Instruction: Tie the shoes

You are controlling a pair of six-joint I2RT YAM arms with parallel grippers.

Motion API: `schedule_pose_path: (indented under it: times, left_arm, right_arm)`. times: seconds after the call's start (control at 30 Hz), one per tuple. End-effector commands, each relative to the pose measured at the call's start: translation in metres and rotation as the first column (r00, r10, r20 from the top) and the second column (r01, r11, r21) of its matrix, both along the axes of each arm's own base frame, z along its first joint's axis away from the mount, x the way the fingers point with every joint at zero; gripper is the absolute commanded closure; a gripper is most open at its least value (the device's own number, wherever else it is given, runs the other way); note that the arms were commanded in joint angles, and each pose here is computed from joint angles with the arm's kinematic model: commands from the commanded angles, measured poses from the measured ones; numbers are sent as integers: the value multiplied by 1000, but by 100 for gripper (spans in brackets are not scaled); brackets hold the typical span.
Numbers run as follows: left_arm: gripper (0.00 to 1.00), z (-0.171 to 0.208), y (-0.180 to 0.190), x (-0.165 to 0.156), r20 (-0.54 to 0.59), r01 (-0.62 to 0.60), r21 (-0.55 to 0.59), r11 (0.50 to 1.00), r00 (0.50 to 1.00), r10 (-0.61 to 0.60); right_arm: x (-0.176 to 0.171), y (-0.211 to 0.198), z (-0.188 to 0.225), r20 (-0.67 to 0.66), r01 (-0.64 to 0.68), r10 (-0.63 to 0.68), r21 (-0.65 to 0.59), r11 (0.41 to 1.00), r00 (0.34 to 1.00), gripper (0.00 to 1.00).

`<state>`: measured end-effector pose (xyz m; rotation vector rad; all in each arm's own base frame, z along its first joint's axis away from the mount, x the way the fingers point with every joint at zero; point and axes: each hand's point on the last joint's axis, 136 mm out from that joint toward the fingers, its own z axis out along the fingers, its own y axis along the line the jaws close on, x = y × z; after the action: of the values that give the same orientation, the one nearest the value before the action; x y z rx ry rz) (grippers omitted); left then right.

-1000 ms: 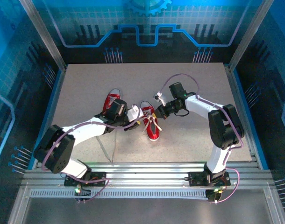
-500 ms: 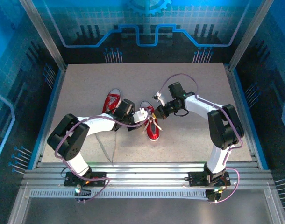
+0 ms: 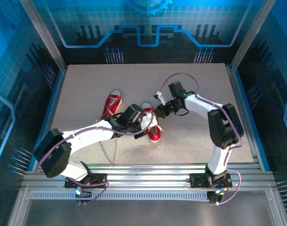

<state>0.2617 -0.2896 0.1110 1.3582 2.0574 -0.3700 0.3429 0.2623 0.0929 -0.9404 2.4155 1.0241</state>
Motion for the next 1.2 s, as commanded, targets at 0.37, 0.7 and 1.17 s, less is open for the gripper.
schedule_pose_path:
  times: [0.37,0.7,1.17]
  left_arm:
    - [100,-22,-39,4,-396,-335,0,942,865,308]
    - [73,-7,-53,5,-419,-334,-88,939,867,269]
    - [56,42,-26,14,-277,-356,-157,921,911,305]
  right_arm:
    - [8,28,3,16,-73,73,-11,997,997,100]
    - [11,30,7,22,-62,62,-11,998,998,95]
    - [21,-4,59,92,133,-129,-29,991,987,59]
